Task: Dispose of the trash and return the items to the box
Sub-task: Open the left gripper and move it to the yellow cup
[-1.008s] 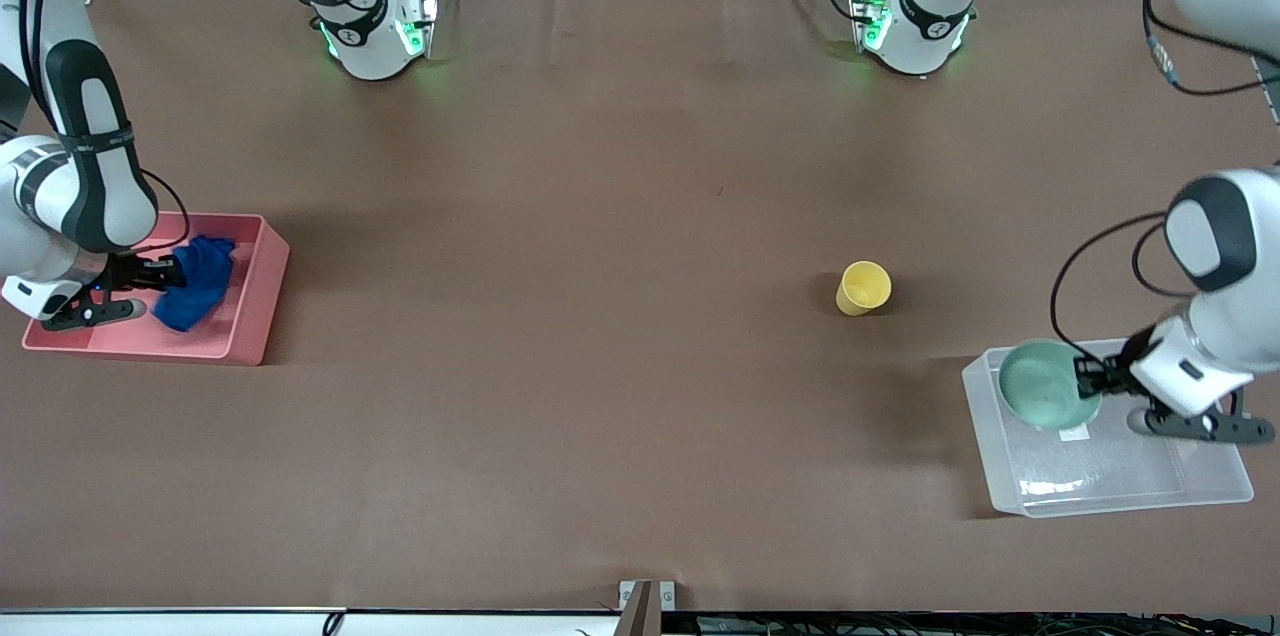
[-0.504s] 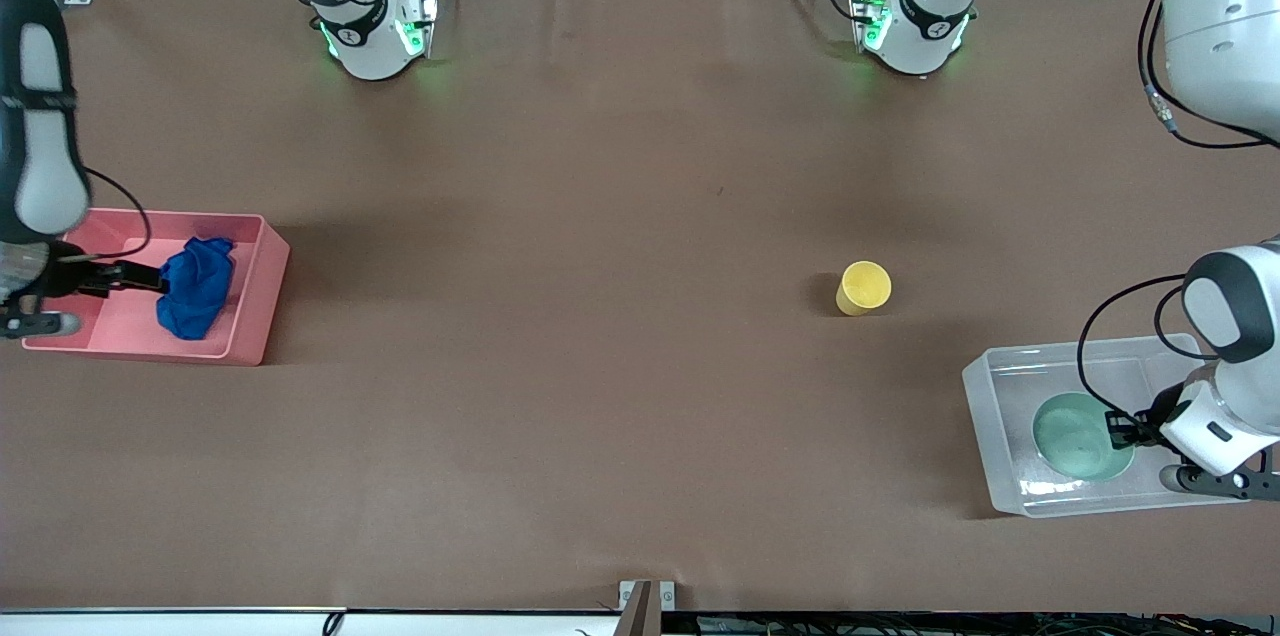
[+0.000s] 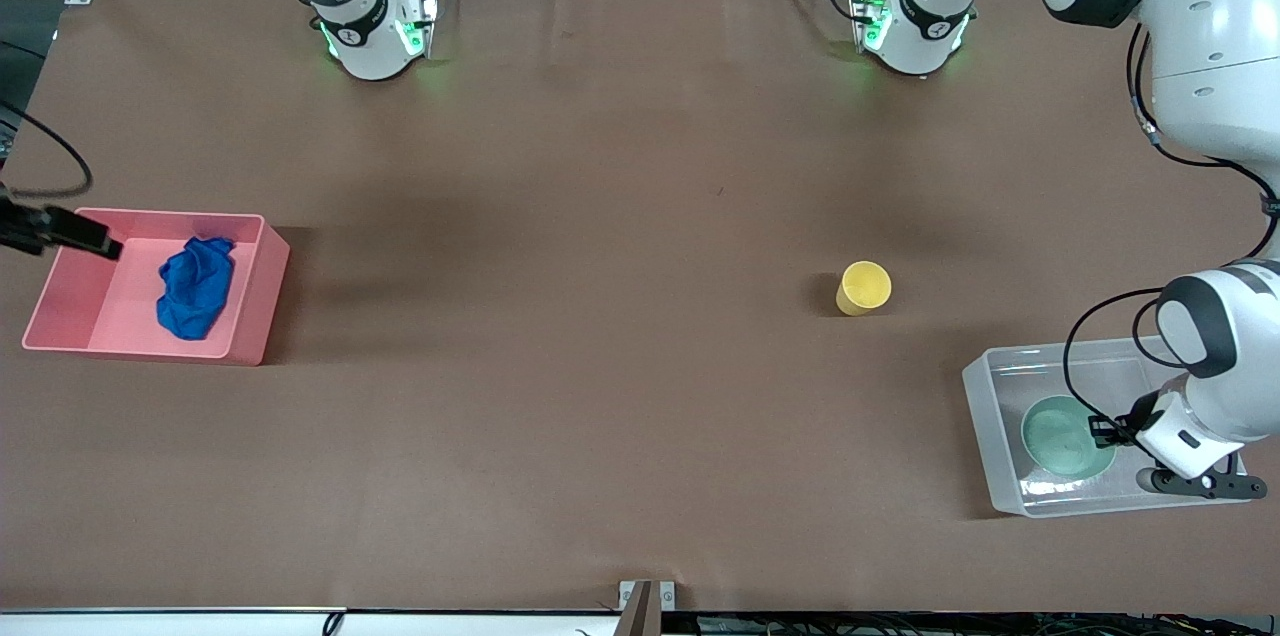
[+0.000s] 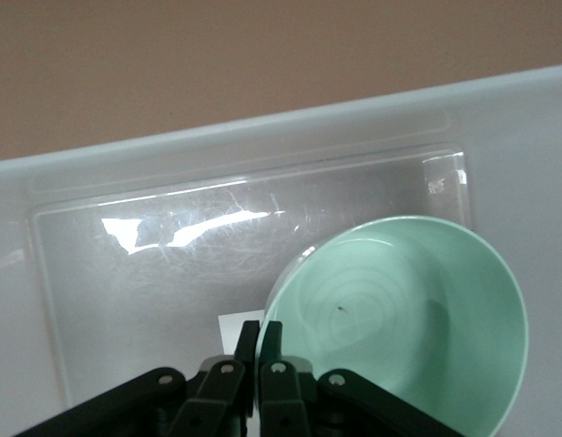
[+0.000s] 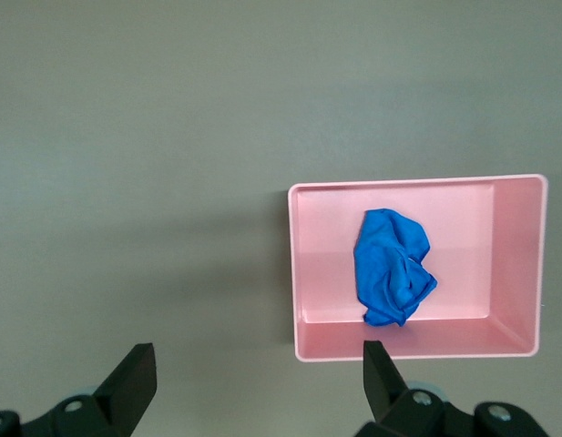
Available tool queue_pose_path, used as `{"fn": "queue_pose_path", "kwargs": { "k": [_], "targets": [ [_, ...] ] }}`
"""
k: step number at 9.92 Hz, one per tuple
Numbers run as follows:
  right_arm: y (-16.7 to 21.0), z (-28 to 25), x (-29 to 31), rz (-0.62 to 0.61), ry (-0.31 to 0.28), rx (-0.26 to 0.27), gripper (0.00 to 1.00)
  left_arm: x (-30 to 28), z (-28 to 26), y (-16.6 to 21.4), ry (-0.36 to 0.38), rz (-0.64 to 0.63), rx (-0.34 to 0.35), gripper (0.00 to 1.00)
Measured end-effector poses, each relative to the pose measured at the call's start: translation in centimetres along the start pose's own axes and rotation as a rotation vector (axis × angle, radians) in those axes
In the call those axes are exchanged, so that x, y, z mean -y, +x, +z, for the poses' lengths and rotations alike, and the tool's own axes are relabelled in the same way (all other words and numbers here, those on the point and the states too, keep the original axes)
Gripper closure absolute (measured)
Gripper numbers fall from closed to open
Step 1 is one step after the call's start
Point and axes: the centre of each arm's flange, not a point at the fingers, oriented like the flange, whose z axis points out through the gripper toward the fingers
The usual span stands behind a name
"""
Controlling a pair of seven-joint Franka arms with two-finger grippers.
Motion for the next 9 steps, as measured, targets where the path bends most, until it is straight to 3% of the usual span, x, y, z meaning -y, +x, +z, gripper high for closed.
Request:
{"fn": "queue_pose_path", "kwargs": {
  "k": [2, 3, 4, 7, 9],
  "targets": [
    [-3.6, -5.3, 0.3, -0.002, 0.002, -0.005, 0.0, -0.2, 1.9, -0.7, 0.002, -0.002, -0.005, 0.91],
    [-4.3, -6.8, 0.1, 0.005, -0.013, -0.005, 0.0, -0.4, 2.2, -0.8, 0.002, -0.002, -0.011, 0.84],
    [-4.4, -6.9, 0.0, 0.019, -0.032, -0.001, 0.0, -0.5, 1.5, -0.4, 0.004, 0.001, -0.024, 0.71],
    [-3.7, -5.5, 0.6, 0.03, -0.043, 0.023, 0.0, -2.6, -8.8, 0.6, -0.026, 0.029, -0.027, 0.28],
    [-3.6, -5.5, 0.7, 0.028, -0.046, 0.021, 0.0, -6.9, -16.7, -1.0, -0.072, 0.069, -0.001, 0.18]
  ]
}}
